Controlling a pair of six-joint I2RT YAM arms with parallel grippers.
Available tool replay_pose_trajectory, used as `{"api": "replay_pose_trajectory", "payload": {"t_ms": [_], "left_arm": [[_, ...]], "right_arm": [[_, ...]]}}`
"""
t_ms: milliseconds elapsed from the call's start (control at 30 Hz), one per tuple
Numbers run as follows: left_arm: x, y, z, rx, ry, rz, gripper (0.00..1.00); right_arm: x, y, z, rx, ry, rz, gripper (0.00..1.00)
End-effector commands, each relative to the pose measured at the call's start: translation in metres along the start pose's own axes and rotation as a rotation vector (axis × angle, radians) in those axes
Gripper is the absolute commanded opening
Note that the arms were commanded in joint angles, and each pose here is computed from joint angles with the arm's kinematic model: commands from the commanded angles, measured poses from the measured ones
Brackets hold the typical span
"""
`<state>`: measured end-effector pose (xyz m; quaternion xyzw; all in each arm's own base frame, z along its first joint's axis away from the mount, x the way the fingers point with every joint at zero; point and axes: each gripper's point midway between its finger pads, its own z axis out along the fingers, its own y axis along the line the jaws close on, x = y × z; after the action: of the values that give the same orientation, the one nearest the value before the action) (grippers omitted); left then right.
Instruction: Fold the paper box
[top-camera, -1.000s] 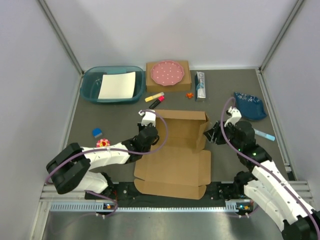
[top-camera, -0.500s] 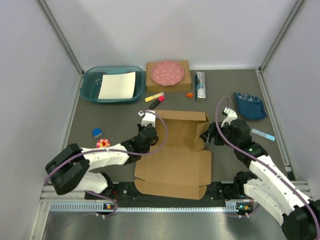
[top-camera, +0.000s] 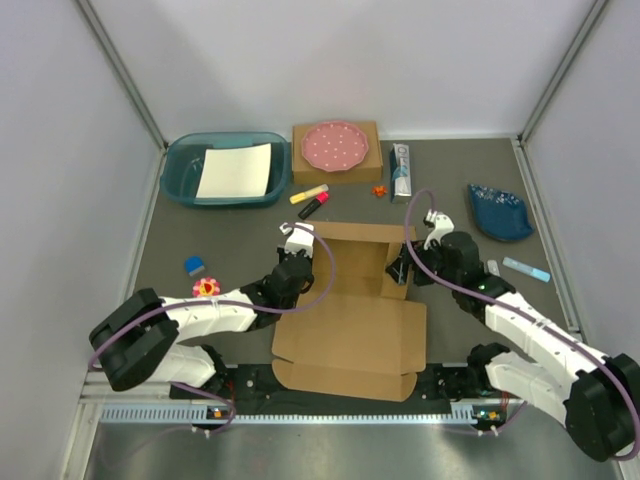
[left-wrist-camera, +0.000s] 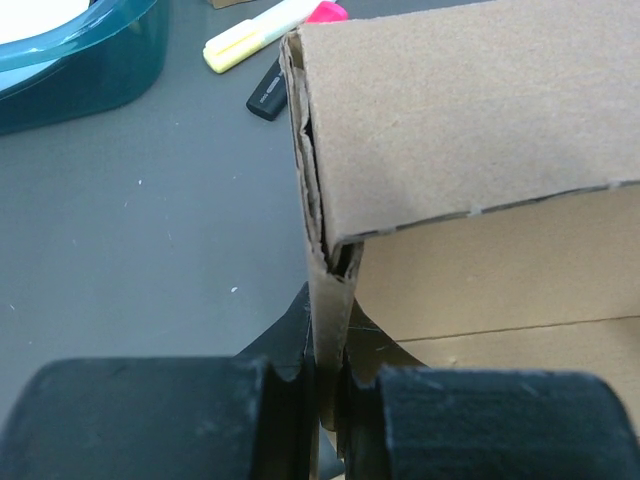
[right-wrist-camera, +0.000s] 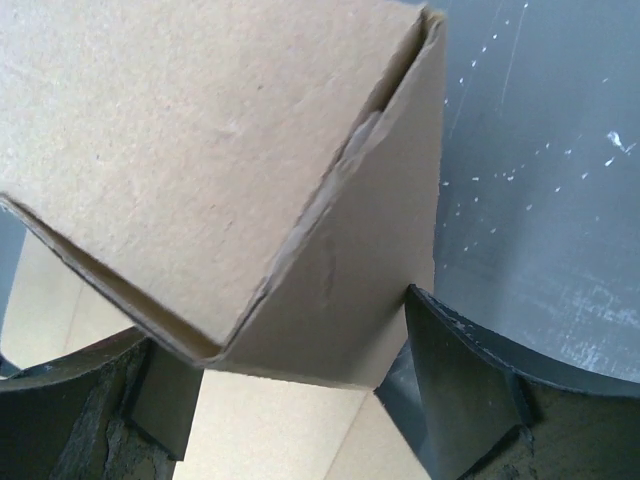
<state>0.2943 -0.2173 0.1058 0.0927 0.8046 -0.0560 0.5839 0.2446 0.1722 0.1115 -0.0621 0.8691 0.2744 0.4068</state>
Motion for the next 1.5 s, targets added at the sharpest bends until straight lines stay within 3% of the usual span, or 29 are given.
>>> {"api": "replay_pose_trajectory", "payload": {"t_ms": [0, 267, 500, 967, 1467], "left_arm": [[0.006, -0.009, -0.004, 0.068, 0.021, 0.055, 0.0], [0.006, -0.01, -0.003, 0.068, 0.022, 0.053, 0.0], [0.009, -0.005, -0.002, 0.04, 0.037, 0.071, 0.0], [-0.007, -0.016, -0.004, 0.09, 0.008, 0.046, 0.0], [-0.035, -0.033, -0.008, 0.165, -0.031, 0.028, 0.0]], "right_arm": [[-0.035, 0.012, 0.007, -0.003, -0.11, -0.066, 0.76], [-0.036, -0.004, 0.009, 0.078, -0.122, -0.072, 0.65], [-0.043, 0.0, -0.011, 0.08, -0.16, -0.075, 0.75], [-0.035, -0.018, 0.002, 0.171, -0.095, -0.08, 0.53], [-0.014, -0.018, 0.011, 0.214, -0.025, -0.147, 0.48]]}}
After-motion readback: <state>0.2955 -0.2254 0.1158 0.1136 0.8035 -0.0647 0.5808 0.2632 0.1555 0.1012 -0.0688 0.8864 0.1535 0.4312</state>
